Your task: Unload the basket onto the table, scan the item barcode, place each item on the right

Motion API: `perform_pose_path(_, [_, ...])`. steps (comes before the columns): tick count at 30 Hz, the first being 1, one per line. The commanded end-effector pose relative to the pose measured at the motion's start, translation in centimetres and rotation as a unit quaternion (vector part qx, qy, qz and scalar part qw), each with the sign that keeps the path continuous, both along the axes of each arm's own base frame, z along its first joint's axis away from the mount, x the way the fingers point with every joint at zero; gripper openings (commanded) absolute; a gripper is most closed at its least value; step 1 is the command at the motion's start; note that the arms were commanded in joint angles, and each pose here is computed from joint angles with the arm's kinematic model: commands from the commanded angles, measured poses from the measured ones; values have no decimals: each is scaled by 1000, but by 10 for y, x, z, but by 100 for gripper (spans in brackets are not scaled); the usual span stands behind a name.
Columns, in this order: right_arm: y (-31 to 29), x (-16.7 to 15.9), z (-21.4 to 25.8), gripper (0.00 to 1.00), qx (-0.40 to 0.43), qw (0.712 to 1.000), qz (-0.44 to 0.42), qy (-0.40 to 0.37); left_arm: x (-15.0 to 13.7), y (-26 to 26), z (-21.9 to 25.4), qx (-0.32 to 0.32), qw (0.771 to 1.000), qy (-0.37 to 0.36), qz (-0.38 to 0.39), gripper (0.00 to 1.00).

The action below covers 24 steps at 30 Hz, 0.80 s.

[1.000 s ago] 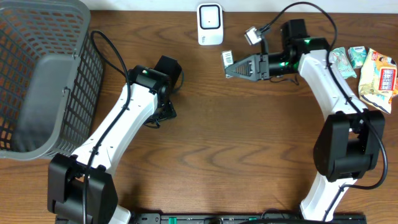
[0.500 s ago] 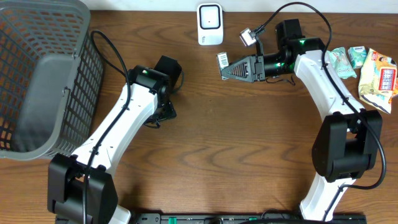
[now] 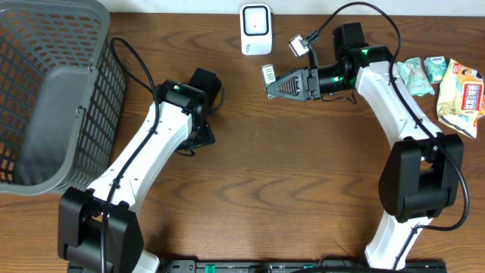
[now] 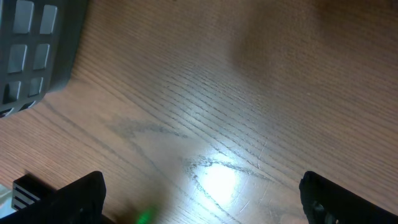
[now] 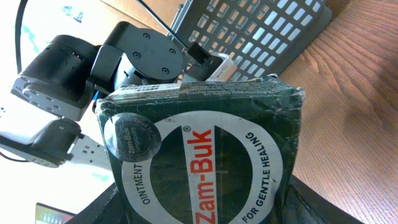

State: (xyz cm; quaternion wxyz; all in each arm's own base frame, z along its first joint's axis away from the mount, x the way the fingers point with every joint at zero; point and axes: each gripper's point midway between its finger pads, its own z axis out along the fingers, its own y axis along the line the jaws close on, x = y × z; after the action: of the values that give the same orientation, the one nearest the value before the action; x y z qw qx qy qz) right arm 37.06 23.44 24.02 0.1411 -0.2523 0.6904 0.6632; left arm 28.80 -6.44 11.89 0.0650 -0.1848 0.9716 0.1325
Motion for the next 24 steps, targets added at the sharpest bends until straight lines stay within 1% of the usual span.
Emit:
perform_pose_path(1, [3, -5, 9, 48, 11, 1000, 7, -3, -2, 4, 1, 8, 1000, -1, 5, 98])
perform_pose_path(24, [8, -6, 1, 47, -10, 1000, 8, -4, -2, 4, 1, 8, 1000, -1, 5, 97])
